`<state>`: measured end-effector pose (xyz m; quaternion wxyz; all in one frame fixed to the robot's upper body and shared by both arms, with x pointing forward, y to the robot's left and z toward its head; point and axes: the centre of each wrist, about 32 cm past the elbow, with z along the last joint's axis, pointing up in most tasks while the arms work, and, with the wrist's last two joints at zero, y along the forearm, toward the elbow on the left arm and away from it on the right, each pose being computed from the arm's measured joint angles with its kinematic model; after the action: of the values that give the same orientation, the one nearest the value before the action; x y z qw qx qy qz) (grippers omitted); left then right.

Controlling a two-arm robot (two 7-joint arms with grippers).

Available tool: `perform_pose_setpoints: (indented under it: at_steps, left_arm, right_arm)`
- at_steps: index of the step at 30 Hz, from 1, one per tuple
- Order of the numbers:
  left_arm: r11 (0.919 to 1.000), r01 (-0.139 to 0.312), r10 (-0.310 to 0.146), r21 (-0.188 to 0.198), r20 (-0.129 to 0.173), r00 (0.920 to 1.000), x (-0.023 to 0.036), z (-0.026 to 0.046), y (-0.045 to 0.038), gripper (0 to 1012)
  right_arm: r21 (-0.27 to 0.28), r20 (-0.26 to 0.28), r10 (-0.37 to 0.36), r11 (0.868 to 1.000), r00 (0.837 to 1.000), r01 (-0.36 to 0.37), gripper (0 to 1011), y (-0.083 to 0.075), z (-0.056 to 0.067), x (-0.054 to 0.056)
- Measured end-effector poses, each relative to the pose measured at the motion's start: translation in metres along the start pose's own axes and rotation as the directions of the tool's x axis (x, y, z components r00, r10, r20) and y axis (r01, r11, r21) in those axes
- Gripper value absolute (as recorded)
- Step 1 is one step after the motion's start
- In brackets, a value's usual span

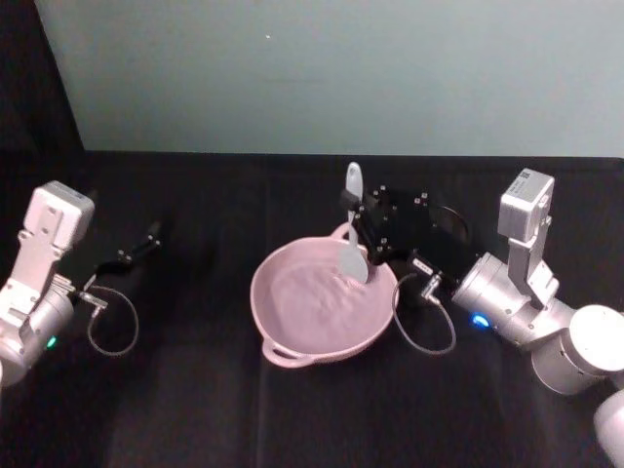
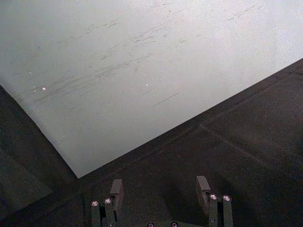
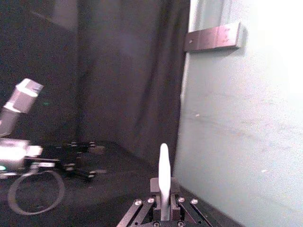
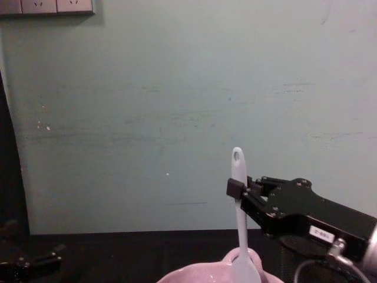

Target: Use the one hand to pick up the spoon and stir the clear water in the bowl.

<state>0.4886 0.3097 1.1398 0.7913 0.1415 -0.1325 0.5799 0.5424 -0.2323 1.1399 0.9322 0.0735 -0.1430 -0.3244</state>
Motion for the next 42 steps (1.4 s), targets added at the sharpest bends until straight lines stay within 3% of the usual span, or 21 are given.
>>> perform_pose_setpoints:
  at_steps: [6, 8, 15, 22, 28, 36, 42]
  left_arm:
    - [1.0, 0.0, 0.0, 0.0, 0.0, 1.0, 0.0, 0.0, 0.0, 1011]
    - [1.0, 0.0, 0.0, 0.0, 0.0, 1.0, 0.0, 0.0, 0.0, 1011]
    - [1.0, 0.0, 0.0, 0.0, 0.0, 1.0, 0.0, 0.0, 0.0, 1011]
    - [1.0, 0.0, 0.0, 0.0, 0.0, 1.0, 0.0, 0.0, 0.0, 1011]
    - [1.0, 0.0, 0.0, 0.0, 0.0, 1.0, 0.0, 0.0, 0.0, 1011]
    - [1.0, 0.0, 0.0, 0.0, 0.0, 1.0, 0.0, 0.0, 0.0, 1011]
    - [1.0, 0.0, 0.0, 0.0, 0.0, 1.0, 0.0, -0.0001, 0.0, 1011]
  right_arm:
    - [-0.01, -0.11, 0.074, 0.997, 0.991, -0.076, 112, -0.014, 0.011, -0.006]
    - [-0.001, -0.163, 0.109, 0.994, 0.981, -0.111, 112, -0.015, 0.014, -0.013]
    - [0.035, -0.205, 0.15, 0.989, 0.967, -0.146, 111, -0.002, 0.009, -0.027]
    - [0.049, -0.166, 0.117, 0.993, 0.979, -0.11, 112, 0.024, -0.006, -0.029]
    - [0.031, -0.096, 0.028, 0.999, 0.995, -0.025, 112, 0.035, -0.019, -0.019]
    - [0.038, -0.025, -0.04, 0.998, 0.999, 0.041, 111, 0.022, -0.015, -0.006]
    - [0.022, -0.035, -0.013, 1.0, 0.999, 0.014, 111, 0.005, -0.004, -0.007]
